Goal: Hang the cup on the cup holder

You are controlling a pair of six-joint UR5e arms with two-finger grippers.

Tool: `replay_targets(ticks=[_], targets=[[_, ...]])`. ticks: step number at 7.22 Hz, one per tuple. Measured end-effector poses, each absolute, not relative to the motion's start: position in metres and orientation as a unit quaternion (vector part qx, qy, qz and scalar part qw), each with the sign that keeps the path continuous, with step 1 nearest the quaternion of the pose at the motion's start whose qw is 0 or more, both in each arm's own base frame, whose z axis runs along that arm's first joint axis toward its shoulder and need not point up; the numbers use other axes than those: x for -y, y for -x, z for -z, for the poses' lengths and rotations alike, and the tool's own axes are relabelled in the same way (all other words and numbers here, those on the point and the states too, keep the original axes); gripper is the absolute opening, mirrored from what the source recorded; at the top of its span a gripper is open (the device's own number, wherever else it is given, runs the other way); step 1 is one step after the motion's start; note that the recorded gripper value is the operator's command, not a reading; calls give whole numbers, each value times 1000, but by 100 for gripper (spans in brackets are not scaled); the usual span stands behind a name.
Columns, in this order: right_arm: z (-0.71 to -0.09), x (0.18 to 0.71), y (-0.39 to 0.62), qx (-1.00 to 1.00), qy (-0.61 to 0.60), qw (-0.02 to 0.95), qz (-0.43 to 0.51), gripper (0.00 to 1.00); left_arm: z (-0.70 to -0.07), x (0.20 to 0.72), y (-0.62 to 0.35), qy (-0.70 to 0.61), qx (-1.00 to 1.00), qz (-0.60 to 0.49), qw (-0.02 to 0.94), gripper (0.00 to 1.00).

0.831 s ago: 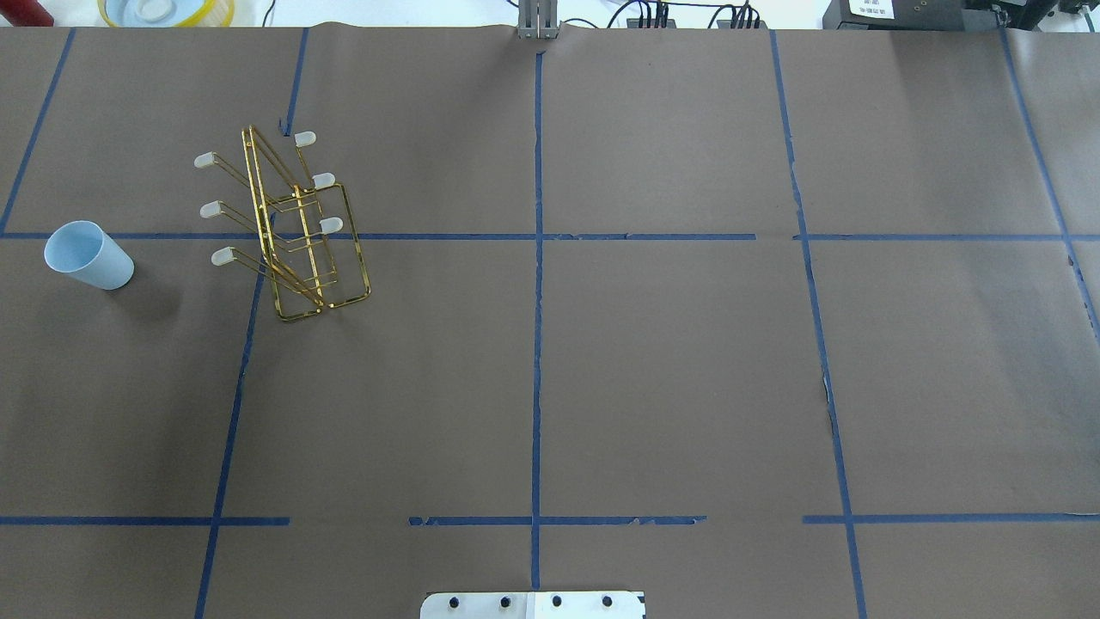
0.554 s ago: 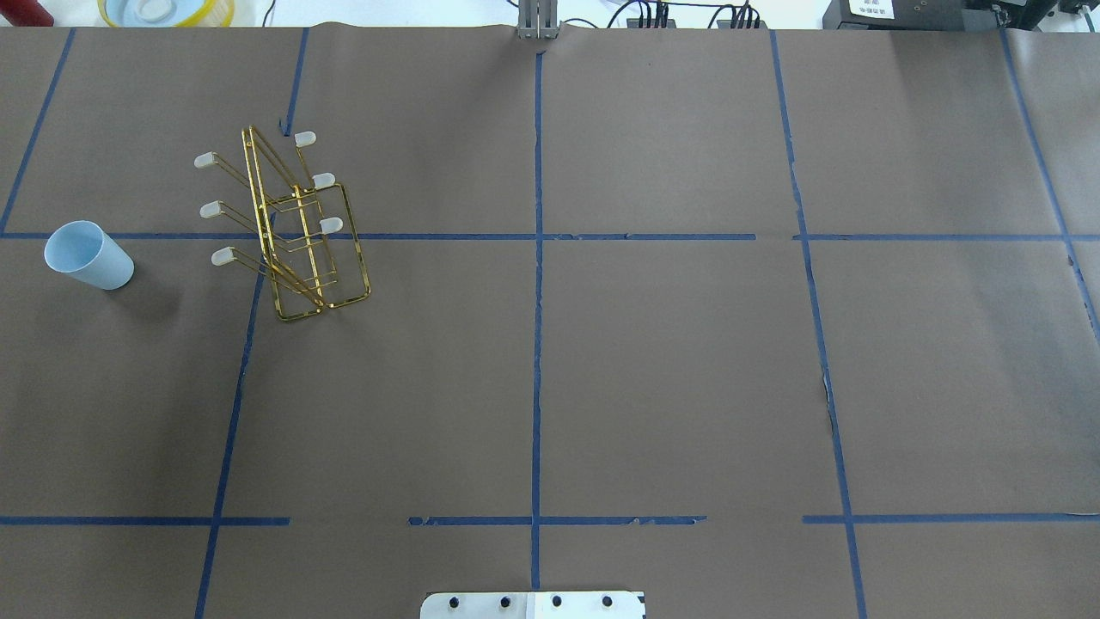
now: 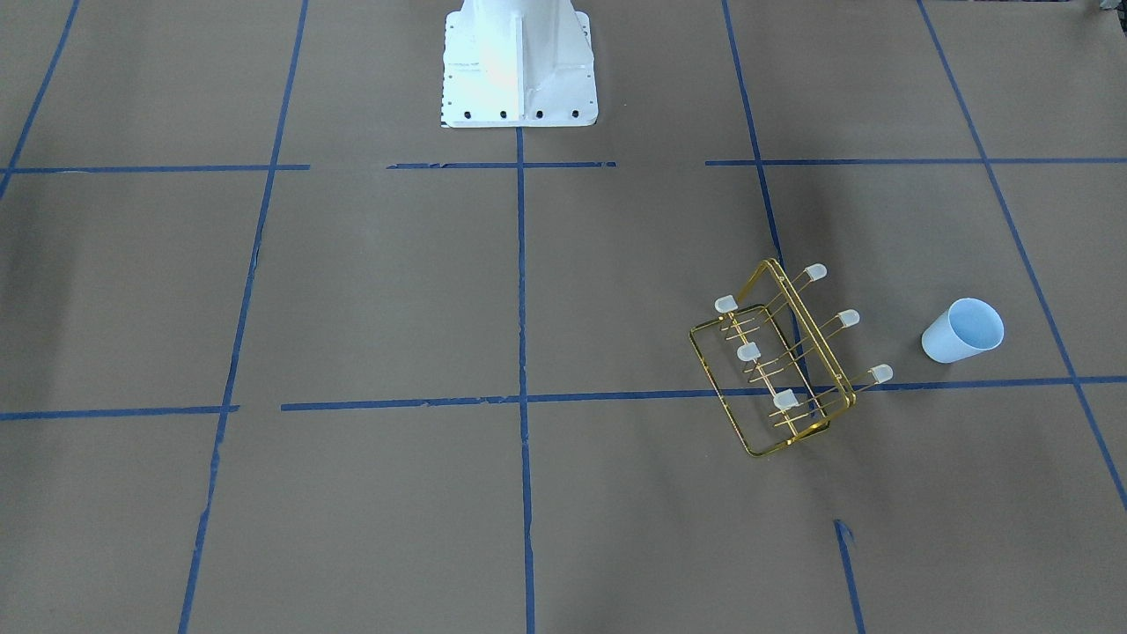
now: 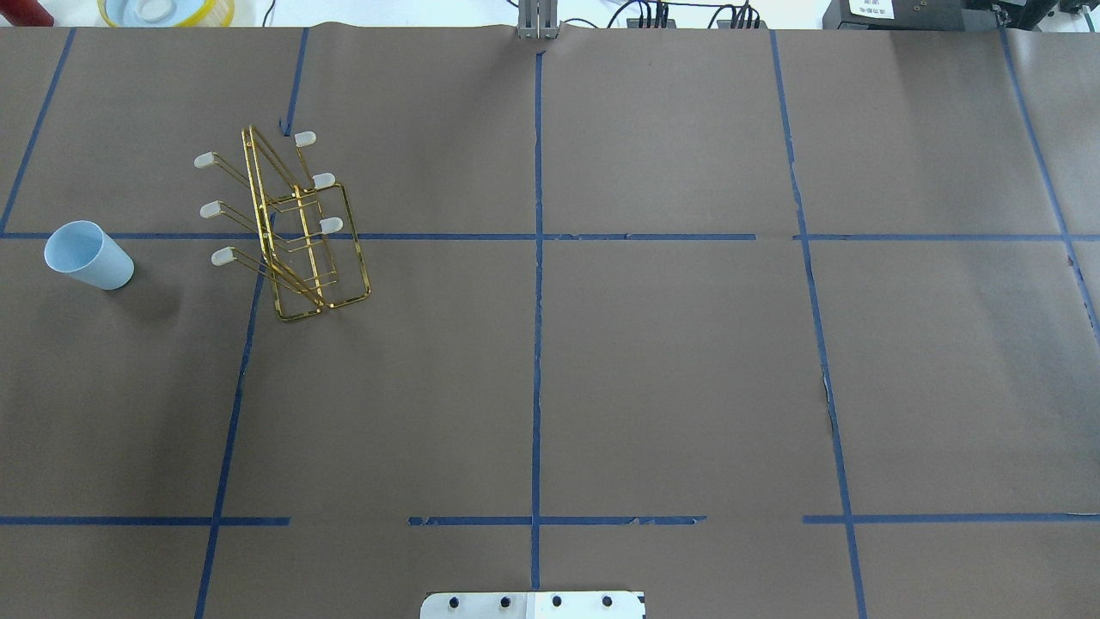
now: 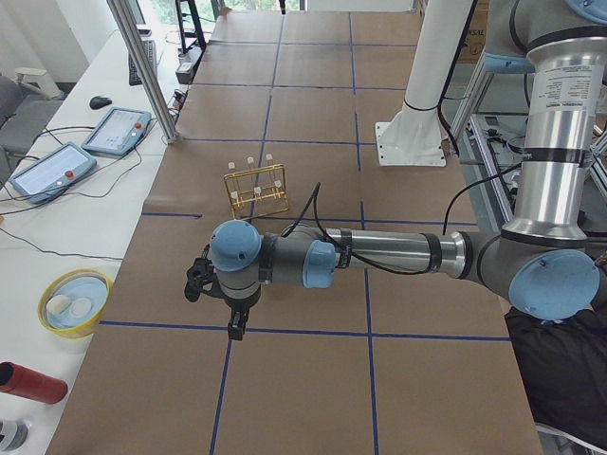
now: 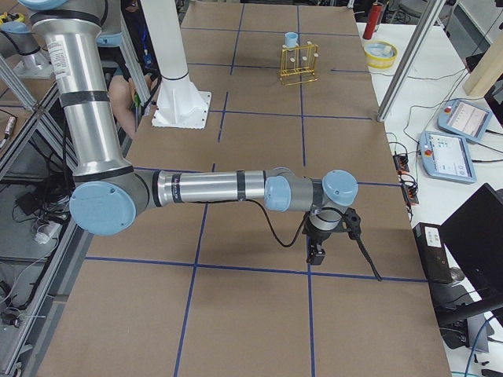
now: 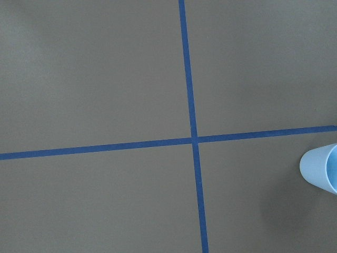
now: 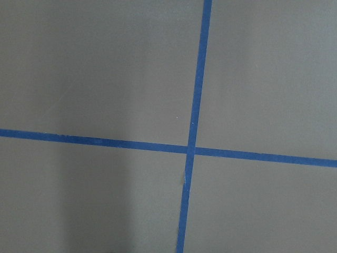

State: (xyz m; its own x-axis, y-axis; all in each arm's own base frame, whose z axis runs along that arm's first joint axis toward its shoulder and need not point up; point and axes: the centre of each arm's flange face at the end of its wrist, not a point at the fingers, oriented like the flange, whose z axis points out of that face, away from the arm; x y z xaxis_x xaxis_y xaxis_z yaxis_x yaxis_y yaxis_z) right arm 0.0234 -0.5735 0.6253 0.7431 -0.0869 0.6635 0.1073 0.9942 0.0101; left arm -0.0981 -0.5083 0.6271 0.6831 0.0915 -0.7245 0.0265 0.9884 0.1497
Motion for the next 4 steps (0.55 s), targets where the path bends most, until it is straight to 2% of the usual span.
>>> replay_targets(ticks=[4], targets=[[-625, 573, -23, 355, 14, 933, 52, 100, -628, 508, 98, -73, -398, -17, 914, 100]])
